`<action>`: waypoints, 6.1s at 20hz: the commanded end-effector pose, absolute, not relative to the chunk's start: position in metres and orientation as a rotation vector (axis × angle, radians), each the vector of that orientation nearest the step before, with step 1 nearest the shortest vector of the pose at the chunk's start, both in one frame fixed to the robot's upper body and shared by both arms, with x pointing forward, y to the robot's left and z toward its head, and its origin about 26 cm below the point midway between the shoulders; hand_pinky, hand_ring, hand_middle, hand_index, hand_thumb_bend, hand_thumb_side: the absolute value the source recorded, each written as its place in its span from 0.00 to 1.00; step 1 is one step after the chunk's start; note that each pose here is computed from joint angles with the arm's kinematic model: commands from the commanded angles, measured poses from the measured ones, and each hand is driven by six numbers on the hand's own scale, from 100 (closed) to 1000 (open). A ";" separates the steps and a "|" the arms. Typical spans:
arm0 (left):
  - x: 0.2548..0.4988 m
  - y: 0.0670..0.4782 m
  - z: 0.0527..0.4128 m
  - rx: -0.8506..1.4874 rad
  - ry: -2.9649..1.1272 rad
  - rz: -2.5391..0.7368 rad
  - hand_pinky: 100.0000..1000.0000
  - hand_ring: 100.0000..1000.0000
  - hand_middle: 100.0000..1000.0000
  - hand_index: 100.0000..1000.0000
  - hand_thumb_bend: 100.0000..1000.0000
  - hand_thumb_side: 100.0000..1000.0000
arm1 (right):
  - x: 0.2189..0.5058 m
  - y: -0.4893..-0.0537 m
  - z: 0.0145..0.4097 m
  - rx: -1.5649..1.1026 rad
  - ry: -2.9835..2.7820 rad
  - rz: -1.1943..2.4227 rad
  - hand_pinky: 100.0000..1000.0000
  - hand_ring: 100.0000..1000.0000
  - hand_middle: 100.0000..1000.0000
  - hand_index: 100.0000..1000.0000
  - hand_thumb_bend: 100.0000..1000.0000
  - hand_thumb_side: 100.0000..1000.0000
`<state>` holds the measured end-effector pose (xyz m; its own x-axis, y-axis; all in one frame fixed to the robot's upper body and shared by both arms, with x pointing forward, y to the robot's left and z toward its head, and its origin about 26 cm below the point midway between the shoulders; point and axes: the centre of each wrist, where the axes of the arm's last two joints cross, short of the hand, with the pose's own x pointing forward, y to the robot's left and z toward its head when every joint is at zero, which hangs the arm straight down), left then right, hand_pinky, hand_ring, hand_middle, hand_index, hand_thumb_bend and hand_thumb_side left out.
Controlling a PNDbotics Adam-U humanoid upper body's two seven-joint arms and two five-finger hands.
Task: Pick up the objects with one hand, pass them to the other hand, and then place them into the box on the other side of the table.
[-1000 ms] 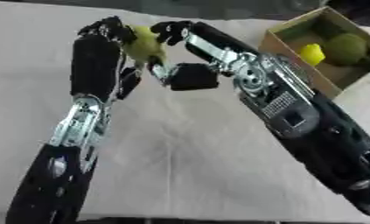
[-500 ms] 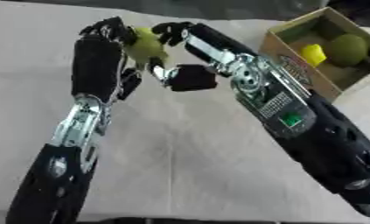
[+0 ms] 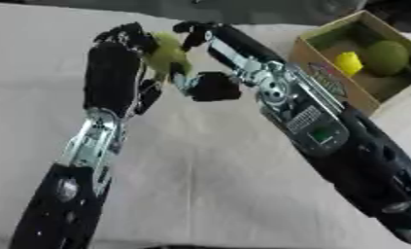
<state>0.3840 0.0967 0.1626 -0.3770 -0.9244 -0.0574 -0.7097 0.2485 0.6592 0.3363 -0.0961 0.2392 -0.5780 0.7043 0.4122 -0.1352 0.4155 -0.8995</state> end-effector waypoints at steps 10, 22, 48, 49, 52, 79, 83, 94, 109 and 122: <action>0.376 0.086 0.179 1.502 -2.278 -0.837 0.38 0.41 0.36 0.41 0.19 0.00 | 0.344 -0.097 0.243 -0.508 -1.838 1.256 1.00 0.86 0.81 0.94 0.05 0.17; 0.372 0.081 0.181 1.511 -2.319 -0.860 0.39 0.42 0.36 0.41 0.21 0.00 | 0.348 -0.096 0.240 -0.330 -1.722 1.276 1.00 0.87 0.80 0.97 0.00 0.42; 0.363 0.075 0.191 1.460 -2.466 -0.802 0.39 0.42 0.36 0.41 0.17 0.00 | 0.347 -0.099 0.242 -0.269 -1.749 1.185 1.00 0.72 0.50 0.75 0.00 0.51; 0.363 0.075 0.190 1.457 -2.471 -0.801 0.39 0.42 0.36 0.42 0.17 0.00 | 0.347 -0.099 0.242 -0.266 -1.753 1.180 1.00 0.71 0.49 0.74 0.00 0.49; 0.363 0.074 0.190 1.449 -2.482 -0.794 0.39 0.42 0.36 0.42 0.17 0.00 | 0.347 -0.099 0.242 -0.255 -1.761 1.168 0.99 0.69 0.46 0.71 0.00 0.45; 0.368 0.079 0.181 1.522 -2.371 -0.840 0.59 0.63 0.64 0.75 0.91 0.00 | 0.345 -0.105 0.247 -0.173 -1.755 1.142 0.98 0.62 0.36 0.62 0.00 0.47; 0.369 0.079 0.180 1.543 -2.342 -0.861 0.60 0.64 0.66 0.77 0.96 0.04 | 0.344 -0.108 0.249 -0.172 -1.758 1.126 0.98 0.62 0.36 0.62 0.00 0.47; 0.369 0.084 0.182 1.605 -2.315 -0.795 0.61 0.65 0.68 0.80 1.00 0.03 | 0.344 -0.113 0.250 -0.176 -1.747 1.097 0.98 0.61 0.36 0.62 0.00 0.46; 0.383 0.140 0.173 1.695 -2.149 -0.808 0.59 0.64 0.66 0.78 0.97 0.08 | 0.336 -0.165 0.276 -0.240 -1.792 0.907 1.00 0.62 0.36 0.63 0.00 0.49; 0.386 0.218 0.176 1.537 -1.963 -0.584 0.55 0.58 0.60 0.74 0.73 0.19 | 0.322 -0.261 0.301 -0.467 -1.827 0.546 1.00 0.62 0.37 0.64 0.00 0.44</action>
<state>0.3867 0.2066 0.1612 -0.1823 -0.9703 0.1590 -0.6923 0.2415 0.6800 0.3278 -0.2500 0.2845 -0.2790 0.5458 0.7901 -0.0113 0.8208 -0.5710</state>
